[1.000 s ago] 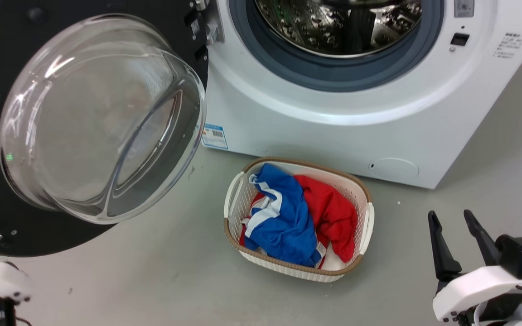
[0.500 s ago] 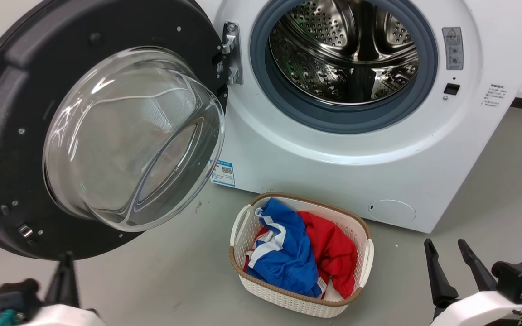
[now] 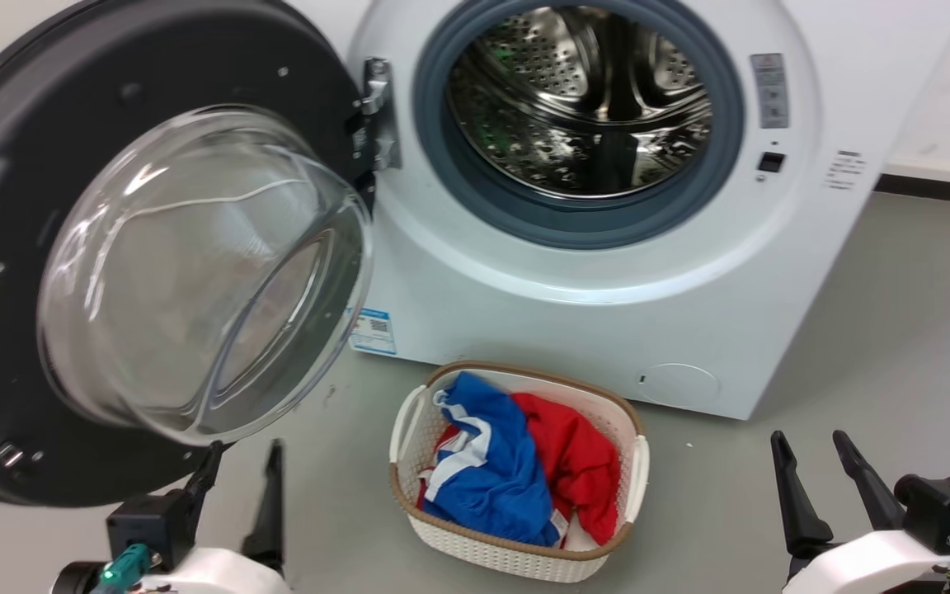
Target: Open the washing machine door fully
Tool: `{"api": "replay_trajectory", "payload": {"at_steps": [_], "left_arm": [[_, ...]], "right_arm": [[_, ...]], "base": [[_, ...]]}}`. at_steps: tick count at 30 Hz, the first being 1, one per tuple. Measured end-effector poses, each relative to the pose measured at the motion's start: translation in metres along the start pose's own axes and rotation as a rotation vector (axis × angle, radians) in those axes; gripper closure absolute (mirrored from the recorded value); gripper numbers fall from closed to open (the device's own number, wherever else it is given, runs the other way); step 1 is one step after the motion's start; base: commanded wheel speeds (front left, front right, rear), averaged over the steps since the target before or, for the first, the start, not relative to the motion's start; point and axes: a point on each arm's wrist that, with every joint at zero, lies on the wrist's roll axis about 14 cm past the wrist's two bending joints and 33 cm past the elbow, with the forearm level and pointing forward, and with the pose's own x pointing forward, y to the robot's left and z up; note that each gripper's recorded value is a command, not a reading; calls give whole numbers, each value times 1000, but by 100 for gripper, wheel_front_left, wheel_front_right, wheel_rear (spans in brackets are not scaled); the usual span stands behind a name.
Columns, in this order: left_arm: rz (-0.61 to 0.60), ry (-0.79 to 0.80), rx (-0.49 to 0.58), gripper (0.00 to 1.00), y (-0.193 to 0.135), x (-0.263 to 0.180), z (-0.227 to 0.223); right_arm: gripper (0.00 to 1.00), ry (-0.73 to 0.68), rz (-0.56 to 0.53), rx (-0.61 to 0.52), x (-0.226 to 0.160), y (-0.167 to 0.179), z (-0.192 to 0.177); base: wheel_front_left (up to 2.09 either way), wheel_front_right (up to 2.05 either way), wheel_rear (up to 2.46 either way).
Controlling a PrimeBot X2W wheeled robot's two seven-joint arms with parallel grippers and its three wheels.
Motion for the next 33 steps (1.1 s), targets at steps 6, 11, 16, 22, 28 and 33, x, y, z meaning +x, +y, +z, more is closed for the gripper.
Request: {"api": "replay_trajectory", "payload": {"at_steps": [6, 11, 16, 22, 28, 33], "left_arm": [[-86, -28, 25, 0, -25, 17, 5], [-153, -41, 35, 0, -47, 30, 4], [-207, -40, 52, 0, -67, 41, -1], [-248, -23, 67, 0, -84, 52, -12], [-278, -12, 80, 0, -95, 60, -21], [-274, -16, 83, 0, -94, 62, -22]], "right_arm": [[0, -23, -52, -17, -13, -15, 9], [0, -32, -102, -36, -26, -28, 14], [0, -39, -147, -48, -39, -40, 18], [0, -34, -194, -55, -53, -51, 18], [0, -43, -237, -59, -63, -63, 21], [0, -51, -242, -62, -64, -64, 25]], "base": [[0, 0, 0], [0, 0, 0], [0, 0, 0], [0, 0, 0], [0, 0, 0], [0, 0, 0]]}}
